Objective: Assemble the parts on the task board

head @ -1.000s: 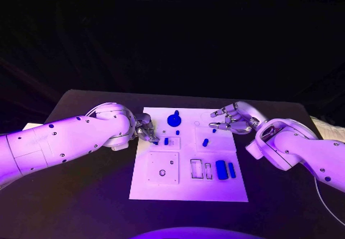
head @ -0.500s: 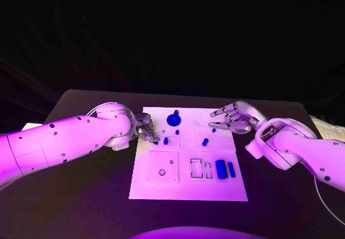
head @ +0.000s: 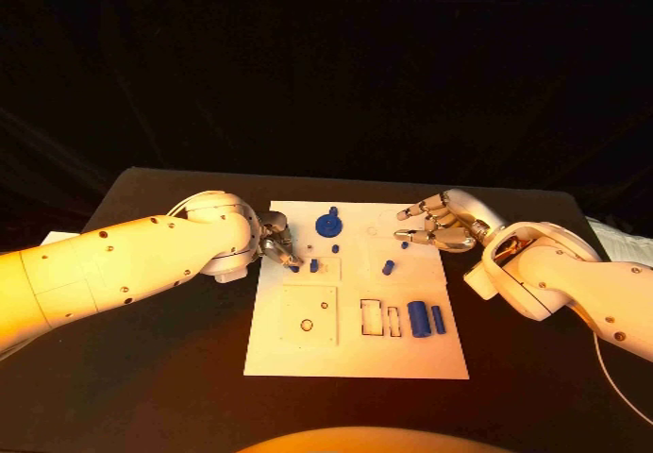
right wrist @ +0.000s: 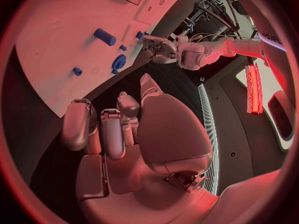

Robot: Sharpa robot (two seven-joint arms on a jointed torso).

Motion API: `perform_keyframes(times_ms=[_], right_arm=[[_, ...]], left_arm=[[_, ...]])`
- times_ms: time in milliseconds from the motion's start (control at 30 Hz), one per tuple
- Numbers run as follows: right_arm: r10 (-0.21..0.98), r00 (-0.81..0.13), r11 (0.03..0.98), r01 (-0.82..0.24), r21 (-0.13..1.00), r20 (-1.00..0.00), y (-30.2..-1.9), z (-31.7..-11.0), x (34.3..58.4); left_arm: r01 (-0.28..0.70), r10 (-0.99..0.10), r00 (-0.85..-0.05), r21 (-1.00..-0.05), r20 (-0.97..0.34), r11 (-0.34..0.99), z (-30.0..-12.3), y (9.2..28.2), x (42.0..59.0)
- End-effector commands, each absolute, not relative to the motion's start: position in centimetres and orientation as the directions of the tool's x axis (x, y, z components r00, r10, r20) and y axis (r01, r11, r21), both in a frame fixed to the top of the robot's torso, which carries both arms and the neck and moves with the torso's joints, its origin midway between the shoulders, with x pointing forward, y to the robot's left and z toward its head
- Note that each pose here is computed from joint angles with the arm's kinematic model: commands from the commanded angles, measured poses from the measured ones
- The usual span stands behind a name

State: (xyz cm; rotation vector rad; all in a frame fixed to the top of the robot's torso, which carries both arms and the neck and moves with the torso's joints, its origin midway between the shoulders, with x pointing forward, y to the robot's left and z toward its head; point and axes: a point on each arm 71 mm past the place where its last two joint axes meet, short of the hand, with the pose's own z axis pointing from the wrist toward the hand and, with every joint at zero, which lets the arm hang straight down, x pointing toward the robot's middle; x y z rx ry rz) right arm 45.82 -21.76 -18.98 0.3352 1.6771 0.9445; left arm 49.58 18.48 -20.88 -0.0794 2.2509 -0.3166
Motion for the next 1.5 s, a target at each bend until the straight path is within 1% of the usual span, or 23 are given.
perform_keyframes(times_ms=[33, 800, 1100, 1500], right_arm=[[0.645, -0.343, 0.637, -0.252, 0.728, -0.683, -21.61, -19.0, 45.72], [0.645, -0.345, 0.632, -0.26, 0.73, -0.682, -21.42, -18.9, 45.65], [0.645, -0.345, 0.632, -0.261, 0.73, -0.682, -21.42, -18.89, 45.64], [0.645, -0.346, 0.631, -0.262, 0.73, -0.681, -21.37, -18.87, 45.62]], left_arm=[[0.042, -0.152, -0.674, -0.243, -0.723, 0.969, -21.34, 18.06, 49.33], [0.04, -0.126, -0.69, -0.211, -0.712, 0.977, -21.58, 17.96, 49.51], [0.048, -0.111, -0.686, -0.197, -0.719, 0.979, -21.55, 17.93, 49.53], [0.048, -0.119, -0.673, -0.204, -0.73, 0.978, -21.47, 17.65, 49.66]])
